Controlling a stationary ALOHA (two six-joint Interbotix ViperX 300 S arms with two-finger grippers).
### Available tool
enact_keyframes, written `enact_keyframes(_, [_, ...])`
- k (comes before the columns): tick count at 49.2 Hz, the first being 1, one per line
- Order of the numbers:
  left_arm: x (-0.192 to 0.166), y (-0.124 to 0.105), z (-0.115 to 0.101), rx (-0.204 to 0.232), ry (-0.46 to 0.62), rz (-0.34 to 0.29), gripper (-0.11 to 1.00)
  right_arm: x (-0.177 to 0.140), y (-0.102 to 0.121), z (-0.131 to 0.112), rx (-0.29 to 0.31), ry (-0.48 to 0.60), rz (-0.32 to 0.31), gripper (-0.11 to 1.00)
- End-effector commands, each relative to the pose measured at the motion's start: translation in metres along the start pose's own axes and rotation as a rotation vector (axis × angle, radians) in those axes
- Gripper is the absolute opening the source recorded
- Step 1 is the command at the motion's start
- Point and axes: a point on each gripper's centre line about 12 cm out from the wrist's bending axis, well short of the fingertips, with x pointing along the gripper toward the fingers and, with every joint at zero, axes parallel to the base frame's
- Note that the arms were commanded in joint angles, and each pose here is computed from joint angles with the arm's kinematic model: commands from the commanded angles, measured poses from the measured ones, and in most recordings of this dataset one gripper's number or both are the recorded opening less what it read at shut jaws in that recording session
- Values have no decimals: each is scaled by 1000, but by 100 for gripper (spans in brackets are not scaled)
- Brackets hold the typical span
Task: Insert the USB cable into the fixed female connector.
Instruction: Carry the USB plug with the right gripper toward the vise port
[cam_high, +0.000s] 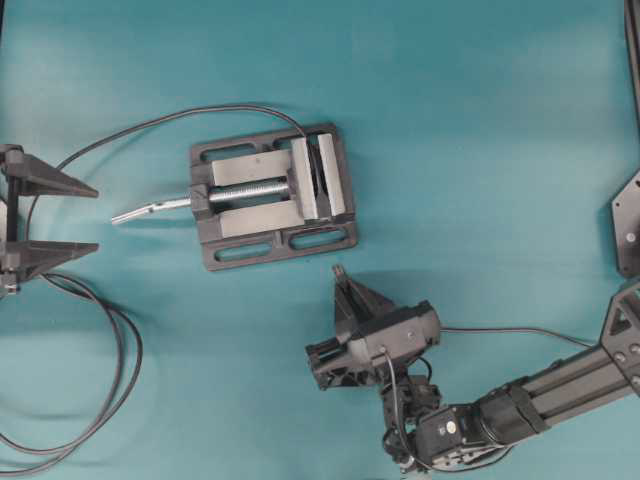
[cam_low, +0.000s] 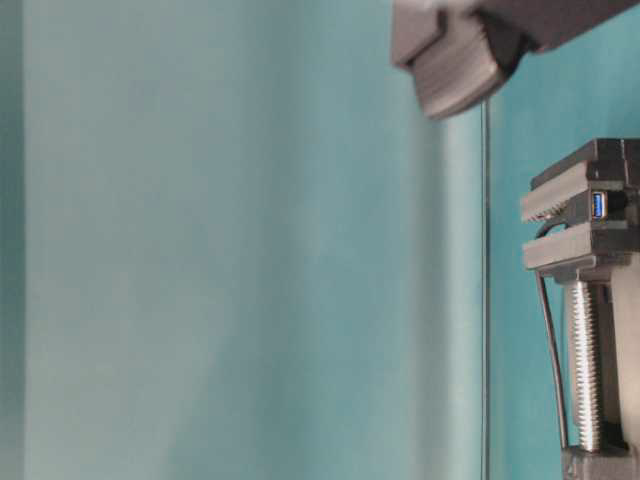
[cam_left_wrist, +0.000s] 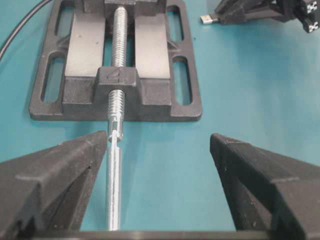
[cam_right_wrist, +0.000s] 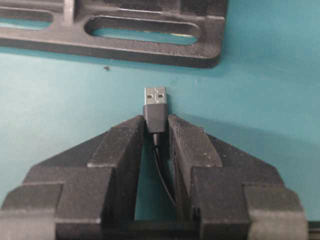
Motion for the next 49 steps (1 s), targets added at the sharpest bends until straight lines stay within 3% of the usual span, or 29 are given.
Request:
enact_keyframes(1, [1,0,5,7,-15,0,100,-4,7,13,42,-8,-11,20])
enact_keyframes(25, [1,0,5,7,-15,0,100,-12,8,28,38,-60,-33,20])
enact_keyframes(49, [1,0,5,7,-15,0,100,-4,19,50,99,-49,-55,20])
